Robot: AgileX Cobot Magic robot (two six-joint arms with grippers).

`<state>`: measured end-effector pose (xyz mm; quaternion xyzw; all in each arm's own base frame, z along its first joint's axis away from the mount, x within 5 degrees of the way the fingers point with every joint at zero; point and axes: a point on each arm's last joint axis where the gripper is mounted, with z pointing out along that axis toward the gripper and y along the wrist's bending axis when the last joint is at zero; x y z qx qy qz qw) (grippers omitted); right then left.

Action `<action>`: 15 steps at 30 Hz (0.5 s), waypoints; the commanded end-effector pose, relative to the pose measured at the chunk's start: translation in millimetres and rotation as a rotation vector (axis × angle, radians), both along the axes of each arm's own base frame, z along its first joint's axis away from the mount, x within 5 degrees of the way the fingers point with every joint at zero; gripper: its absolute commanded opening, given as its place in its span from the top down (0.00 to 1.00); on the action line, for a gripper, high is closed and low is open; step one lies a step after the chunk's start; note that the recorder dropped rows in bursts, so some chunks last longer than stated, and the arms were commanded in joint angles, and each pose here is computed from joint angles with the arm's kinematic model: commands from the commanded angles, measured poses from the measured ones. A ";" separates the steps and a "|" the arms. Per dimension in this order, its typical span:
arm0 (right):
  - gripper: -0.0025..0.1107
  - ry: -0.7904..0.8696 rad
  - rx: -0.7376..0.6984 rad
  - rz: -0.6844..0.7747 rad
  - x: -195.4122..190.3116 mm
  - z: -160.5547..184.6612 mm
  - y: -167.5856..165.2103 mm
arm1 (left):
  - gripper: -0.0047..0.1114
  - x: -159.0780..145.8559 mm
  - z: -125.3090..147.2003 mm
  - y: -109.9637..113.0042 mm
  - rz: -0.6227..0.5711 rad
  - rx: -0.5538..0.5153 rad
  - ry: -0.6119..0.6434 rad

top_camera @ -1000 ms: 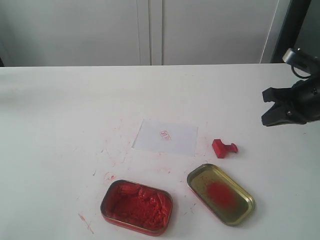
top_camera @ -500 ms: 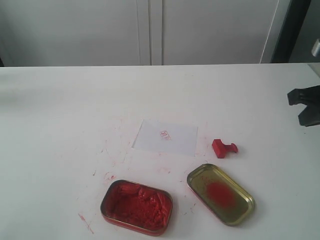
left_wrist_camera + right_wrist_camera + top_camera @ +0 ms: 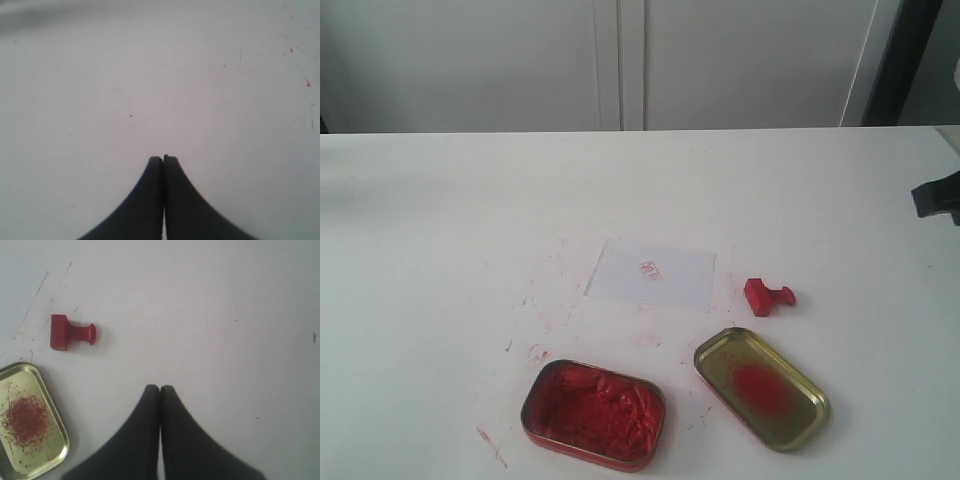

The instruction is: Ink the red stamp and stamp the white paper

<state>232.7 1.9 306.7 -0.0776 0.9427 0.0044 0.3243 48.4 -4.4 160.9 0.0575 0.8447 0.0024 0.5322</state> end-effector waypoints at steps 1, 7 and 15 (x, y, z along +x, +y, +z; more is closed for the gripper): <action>0.98 -0.086 -0.004 -0.003 -19.3 19.8 0.3 | 0.96 -0.5 -2.6 -0.2 0.001 -0.006 0.011; 0.98 -0.219 -0.003 -0.004 -57.7 39.0 1.1 | 0.96 -0.5 -2.6 -0.2 0.001 -0.006 0.011; 0.98 -0.352 -0.006 -0.013 -97.4 26.3 1.2 | 0.96 -0.5 -2.6 -0.2 0.001 -0.006 0.011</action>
